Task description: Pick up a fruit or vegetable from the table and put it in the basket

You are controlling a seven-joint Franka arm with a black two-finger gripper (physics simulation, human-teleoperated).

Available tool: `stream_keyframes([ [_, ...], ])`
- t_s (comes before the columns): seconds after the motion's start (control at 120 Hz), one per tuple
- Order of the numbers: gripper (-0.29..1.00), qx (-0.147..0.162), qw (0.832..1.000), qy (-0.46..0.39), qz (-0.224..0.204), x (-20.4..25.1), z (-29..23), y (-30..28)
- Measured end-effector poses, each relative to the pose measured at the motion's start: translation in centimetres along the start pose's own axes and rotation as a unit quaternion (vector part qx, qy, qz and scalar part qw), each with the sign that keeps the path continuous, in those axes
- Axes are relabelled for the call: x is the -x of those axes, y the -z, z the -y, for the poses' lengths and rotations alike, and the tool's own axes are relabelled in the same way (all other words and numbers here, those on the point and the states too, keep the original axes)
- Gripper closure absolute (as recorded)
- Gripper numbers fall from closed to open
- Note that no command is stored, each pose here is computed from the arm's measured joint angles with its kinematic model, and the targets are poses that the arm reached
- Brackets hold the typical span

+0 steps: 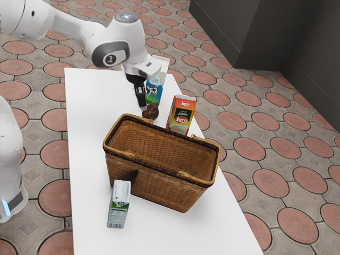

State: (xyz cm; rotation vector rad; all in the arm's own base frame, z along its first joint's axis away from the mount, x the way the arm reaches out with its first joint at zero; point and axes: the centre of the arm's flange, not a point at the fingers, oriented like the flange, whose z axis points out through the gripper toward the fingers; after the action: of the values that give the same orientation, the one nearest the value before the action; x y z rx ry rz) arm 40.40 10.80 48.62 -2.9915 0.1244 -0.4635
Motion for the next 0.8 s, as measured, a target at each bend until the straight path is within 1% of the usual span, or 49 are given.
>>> stream_keyframes([
  [0.092,0.04,0.002,0.999,0.027,-0.041,-1.0,0.4,-0.3],
  [0.167,0.04,0.006,0.998,0.042,-0.052,-1.4,0.6,-1.3],
  [0.308,0.04,0.011,0.996,0.065,-0.058,-1.3,0.7,-3.0],
  [0.433,0.04,0.014,0.995,0.087,-0.053,-0.3,1.3,-4.3],
  [0.575,0.04,0.016,0.994,0.098,-0.053,-0.2,1.4,-5.0],
  [0.758,0.04,0.026,0.992,0.118,-0.046,-0.2,1.4,-6.4],
  [0.8,0.05,0.029,0.991,0.122,-0.052,-0.4,1.3,-6.2],
])
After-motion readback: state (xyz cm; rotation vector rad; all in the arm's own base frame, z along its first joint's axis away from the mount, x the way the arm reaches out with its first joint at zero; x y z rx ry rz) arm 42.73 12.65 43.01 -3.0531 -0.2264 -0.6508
